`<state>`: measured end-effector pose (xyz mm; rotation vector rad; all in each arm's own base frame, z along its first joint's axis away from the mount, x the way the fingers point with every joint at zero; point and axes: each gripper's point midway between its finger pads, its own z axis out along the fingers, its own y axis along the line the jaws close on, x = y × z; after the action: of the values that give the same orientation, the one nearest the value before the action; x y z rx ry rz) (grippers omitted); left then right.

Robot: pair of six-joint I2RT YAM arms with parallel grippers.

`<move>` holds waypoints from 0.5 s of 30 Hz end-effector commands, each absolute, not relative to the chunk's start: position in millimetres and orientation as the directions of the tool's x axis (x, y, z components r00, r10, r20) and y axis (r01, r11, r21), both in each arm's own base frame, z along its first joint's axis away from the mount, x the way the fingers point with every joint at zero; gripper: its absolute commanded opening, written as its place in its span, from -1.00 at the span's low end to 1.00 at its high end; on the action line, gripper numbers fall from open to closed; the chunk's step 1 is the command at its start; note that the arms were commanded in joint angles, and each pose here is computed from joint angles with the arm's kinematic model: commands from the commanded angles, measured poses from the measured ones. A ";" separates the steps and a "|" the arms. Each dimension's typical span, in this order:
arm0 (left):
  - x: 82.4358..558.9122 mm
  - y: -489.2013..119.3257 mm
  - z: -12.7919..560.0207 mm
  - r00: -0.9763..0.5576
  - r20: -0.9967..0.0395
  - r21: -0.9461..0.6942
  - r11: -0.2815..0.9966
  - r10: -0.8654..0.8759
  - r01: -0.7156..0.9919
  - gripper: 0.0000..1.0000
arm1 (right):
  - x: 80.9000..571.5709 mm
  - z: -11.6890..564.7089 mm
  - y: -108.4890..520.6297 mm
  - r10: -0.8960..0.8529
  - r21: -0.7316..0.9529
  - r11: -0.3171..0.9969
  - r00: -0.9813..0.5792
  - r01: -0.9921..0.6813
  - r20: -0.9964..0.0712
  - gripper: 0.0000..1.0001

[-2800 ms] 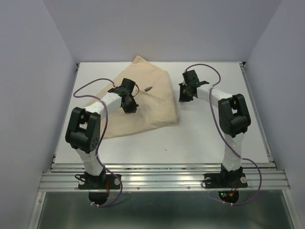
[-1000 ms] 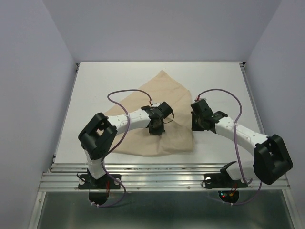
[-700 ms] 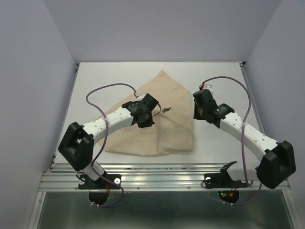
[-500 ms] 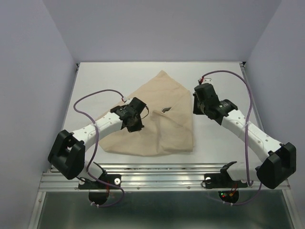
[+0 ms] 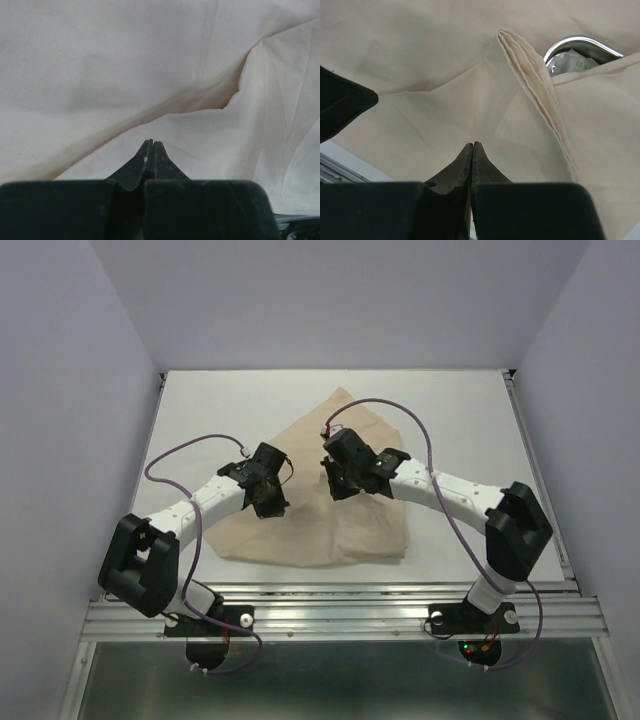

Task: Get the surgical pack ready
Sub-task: Pack the surgical kit at the center of the board.

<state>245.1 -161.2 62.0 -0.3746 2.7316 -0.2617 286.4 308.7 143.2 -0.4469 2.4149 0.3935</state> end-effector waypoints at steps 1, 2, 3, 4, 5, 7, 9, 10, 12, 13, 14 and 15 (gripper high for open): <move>244.3 -168.5 73.5 -0.893 -0.359 -0.283 0.944 -0.270 -0.172 -1.00 | 305.9 149.0 343.7 -0.181 0.232 0.870 -0.720 -0.435 -0.670 -0.99; 244.3 -168.6 74.0 -0.892 -0.361 -0.285 0.943 -0.272 -0.172 -1.00 | 310.9 144.3 345.7 -0.182 0.221 0.877 -0.720 -0.427 -0.670 -0.99; 244.4 -168.7 74.8 -0.891 -0.362 -0.288 0.942 -0.274 -0.173 -1.00 | 318.8 135.3 350.1 -0.188 0.203 0.886 -0.724 -0.416 -0.664 -0.99; 244.0 -168.5 75.9 -0.890 -0.363 -0.289 0.941 -0.276 -0.174 -1.00 | 328.0 132.8 346.6 -0.185 0.165 0.906 -0.715 -0.390 -0.675 -0.98; 243.3 -168.1 75.7 -0.890 -0.364 -0.290 0.941 -0.276 -0.174 -1.00 | 333.0 129.9 346.2 -0.189 0.144 0.914 -0.711 -0.380 -0.677 -0.98; 243.2 -168.2 77.8 -0.886 -0.367 -0.298 0.938 -0.284 -0.177 -1.00 | 346.0 119.3 349.3 -0.191 0.136 0.919 -0.720 -0.370 -0.667 -0.98; 239.9 -172.2 78.4 -0.893 -0.351 -0.319 0.933 -0.280 -0.167 -1.00 | 355.2 111.6 349.8 -0.193 0.131 0.922 -0.726 -0.363 -0.660 -0.98; 239.4 -172.2 78.3 -0.895 -0.350 -0.318 0.933 -0.278 -0.166 -1.00 | 363.6 113.7 350.8 -0.183 0.133 0.925 -0.722 -0.357 -0.667 -0.98; 239.2 -171.7 77.8 -0.895 -0.351 -0.316 0.934 -0.276 -0.165 -1.00 | 371.2 93.5 347.3 -0.209 0.097 0.932 -0.738 -0.349 -0.642 -0.98; 239.2 -171.1 77.5 -0.894 -0.351 -0.313 0.935 -0.277 -0.166 -1.00 | 373.3 87.7 346.9 -0.219 0.082 0.935 -0.740 -0.346 -0.636 -0.98; 239.6 -170.5 77.9 -0.893 -0.353 -0.313 0.935 -0.279 -0.168 -1.00 | 377.5 75.4 345.5 -0.231 0.053 0.940 -0.746 -0.336 -0.625 -0.98; 239.9 -170.4 78.3 -0.893 -0.354 -0.312 0.935 -0.279 -0.168 -1.00 | 381.5 68.2 338.9 -0.239 0.034 0.945 -0.755 -0.326 -0.611 -0.98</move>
<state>242.5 -170.9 73.5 -0.3469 2.7081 -0.3688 358.0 347.1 76.3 -0.4171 2.4774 0.2690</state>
